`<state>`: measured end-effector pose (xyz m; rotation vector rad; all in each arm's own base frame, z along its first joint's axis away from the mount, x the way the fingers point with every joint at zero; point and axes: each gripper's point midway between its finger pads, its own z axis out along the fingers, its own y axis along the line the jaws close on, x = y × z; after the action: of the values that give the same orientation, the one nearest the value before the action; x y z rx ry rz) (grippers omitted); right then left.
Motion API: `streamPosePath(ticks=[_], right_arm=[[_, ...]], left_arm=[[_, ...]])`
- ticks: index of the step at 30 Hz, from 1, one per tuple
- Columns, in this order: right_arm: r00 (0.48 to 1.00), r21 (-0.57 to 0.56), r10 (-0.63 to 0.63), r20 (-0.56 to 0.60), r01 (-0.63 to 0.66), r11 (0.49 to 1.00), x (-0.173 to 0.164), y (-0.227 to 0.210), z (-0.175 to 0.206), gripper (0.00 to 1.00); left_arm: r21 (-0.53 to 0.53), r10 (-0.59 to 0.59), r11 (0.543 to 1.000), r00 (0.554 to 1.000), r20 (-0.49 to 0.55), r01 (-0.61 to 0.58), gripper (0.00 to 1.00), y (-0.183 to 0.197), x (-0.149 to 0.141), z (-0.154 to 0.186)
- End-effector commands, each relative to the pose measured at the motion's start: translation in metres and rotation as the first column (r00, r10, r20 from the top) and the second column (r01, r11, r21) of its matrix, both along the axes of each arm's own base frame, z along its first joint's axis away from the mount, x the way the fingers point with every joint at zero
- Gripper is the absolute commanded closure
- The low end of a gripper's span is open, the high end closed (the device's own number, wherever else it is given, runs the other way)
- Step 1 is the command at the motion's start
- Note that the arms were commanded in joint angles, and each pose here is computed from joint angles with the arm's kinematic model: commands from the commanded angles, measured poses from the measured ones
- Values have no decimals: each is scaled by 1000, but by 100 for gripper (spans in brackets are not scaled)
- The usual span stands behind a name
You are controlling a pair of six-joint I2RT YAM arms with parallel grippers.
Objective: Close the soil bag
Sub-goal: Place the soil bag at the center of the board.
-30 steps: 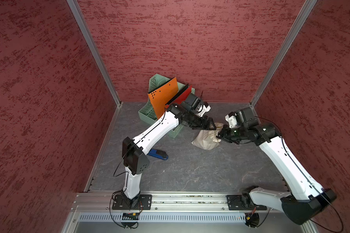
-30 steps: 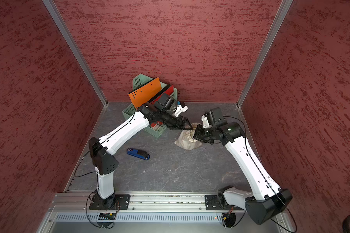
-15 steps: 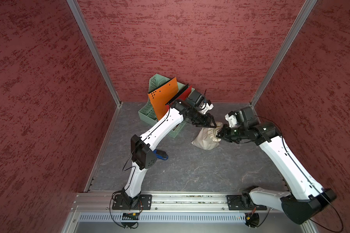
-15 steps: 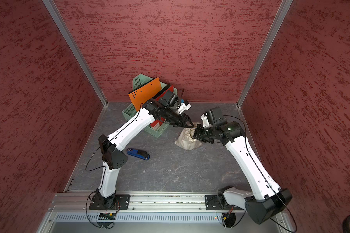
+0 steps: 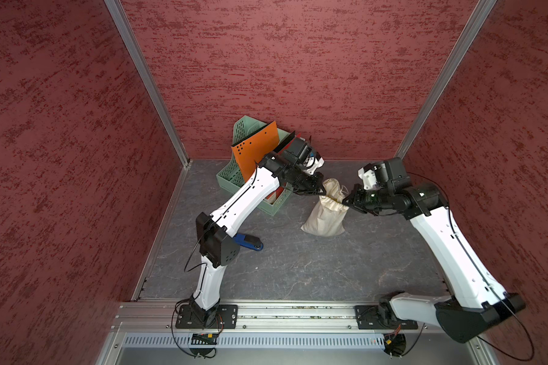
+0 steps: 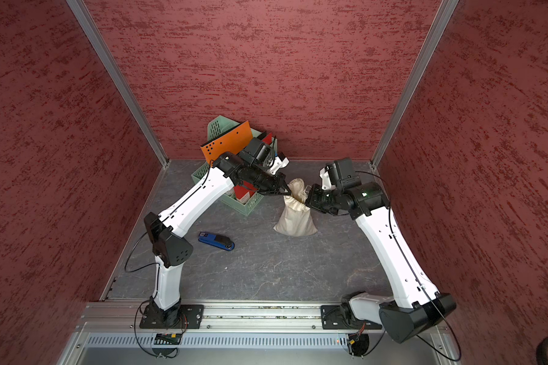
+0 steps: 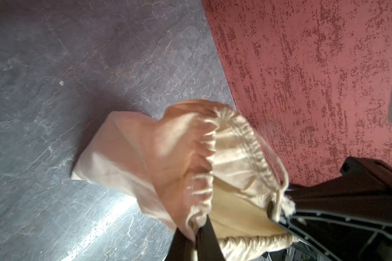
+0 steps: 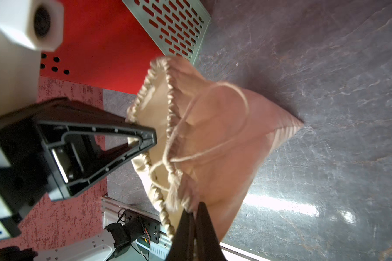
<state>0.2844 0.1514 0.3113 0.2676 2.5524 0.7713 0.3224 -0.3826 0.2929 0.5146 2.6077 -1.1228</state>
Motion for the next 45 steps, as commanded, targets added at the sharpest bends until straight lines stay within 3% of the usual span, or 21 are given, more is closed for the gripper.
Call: streamPosePath(ticks=[1,4,9,16,23,26,27,36,41,45], right_arm=[[999,4,-33,31,32,999,8,-4,18,100],[999,-6,-41,20,42,999,18,-4,20,100],[1000,23,-12,23,11,1000,32,7,21,100],[994,157,106,23,-108,982,39,39,12,100],[977,188,206,48,-211,959,35,51,10,100],[971,184,227,67,-236,954,33,53,16,100],[971,180,230,69,-239,954,32,52,16,100],[970,130,236,65,-243,961,28,46,16,100],[969,112,239,56,-244,963,26,43,13,100],[968,116,244,59,-249,961,26,44,13,100]], left_arm=[[-44,87,996,992,93,-83,95,21,-3,34],[-53,172,984,979,107,-167,95,38,-8,36],[-158,287,950,951,112,-268,92,54,-28,41],[-170,250,958,963,104,-231,77,43,-56,18],[-142,238,964,967,90,-224,29,55,-52,8],[-132,235,966,969,70,-224,3,68,-45,8],[-124,226,968,972,66,-217,0,71,-43,9],[105,108,987,988,108,-120,0,98,-26,7],[142,2,990,993,115,-18,0,89,-20,5],[229,-68,973,986,152,32,0,92,-11,-4]])
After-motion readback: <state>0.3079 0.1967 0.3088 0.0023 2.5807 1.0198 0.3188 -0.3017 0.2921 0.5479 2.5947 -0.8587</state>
